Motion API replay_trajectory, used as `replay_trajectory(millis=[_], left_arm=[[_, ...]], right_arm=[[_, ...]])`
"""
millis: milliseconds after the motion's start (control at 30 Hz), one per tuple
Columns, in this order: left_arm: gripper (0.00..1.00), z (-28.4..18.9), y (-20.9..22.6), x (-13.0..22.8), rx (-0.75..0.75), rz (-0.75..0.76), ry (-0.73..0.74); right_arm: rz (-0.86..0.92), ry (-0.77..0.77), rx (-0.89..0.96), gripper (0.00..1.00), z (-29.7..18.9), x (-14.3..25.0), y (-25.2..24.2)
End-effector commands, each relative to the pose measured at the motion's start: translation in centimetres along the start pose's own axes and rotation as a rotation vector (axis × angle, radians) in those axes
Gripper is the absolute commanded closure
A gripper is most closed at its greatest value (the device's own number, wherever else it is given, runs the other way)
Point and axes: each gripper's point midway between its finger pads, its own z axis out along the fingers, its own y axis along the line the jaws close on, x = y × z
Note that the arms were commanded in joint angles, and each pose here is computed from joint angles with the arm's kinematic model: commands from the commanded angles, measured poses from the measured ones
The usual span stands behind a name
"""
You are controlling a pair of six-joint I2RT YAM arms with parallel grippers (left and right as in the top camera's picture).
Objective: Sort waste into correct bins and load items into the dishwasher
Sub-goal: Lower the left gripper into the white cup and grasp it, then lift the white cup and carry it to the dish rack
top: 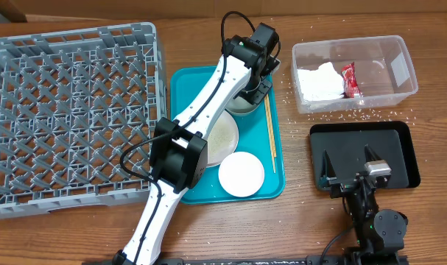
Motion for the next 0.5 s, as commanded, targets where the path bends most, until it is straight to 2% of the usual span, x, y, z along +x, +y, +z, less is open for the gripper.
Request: replay_trajectory(millis=[0, 100, 133, 300, 467], left_arm=[[0.75, -0.7, 0.1, -0.3, -0.025, 0.003, -0.016], [0.88, -0.8, 0.0, -0.3, -0.024, -0.001, -0.017], [0.95, -1.2, -0.1, -0.4, -0.024, -0.008, -0.025], [0.96, -3.8, -0.2, -1.5, -0.017, -0.034, -0.080], [0.96, -9.0, -0.2, -3.0, -0.002, -0.038, -0.184]], right_arm=[[-0.002, -0.007, 0.017, 0.00, 0.0, 0.1, -0.3], [-0.002, -0.007, 0.017, 0.00, 0.0, 0.1, -0.3], [-0.002, -0.007, 0.017, 0.00, 0.0, 0.1, -0.3], [-0.002, -0.007, 0.017, 0.00, 0.0, 0.1, -0.3], [-0.002, -0.007, 0.017, 0.00, 0.0, 0.1, -0.3]])
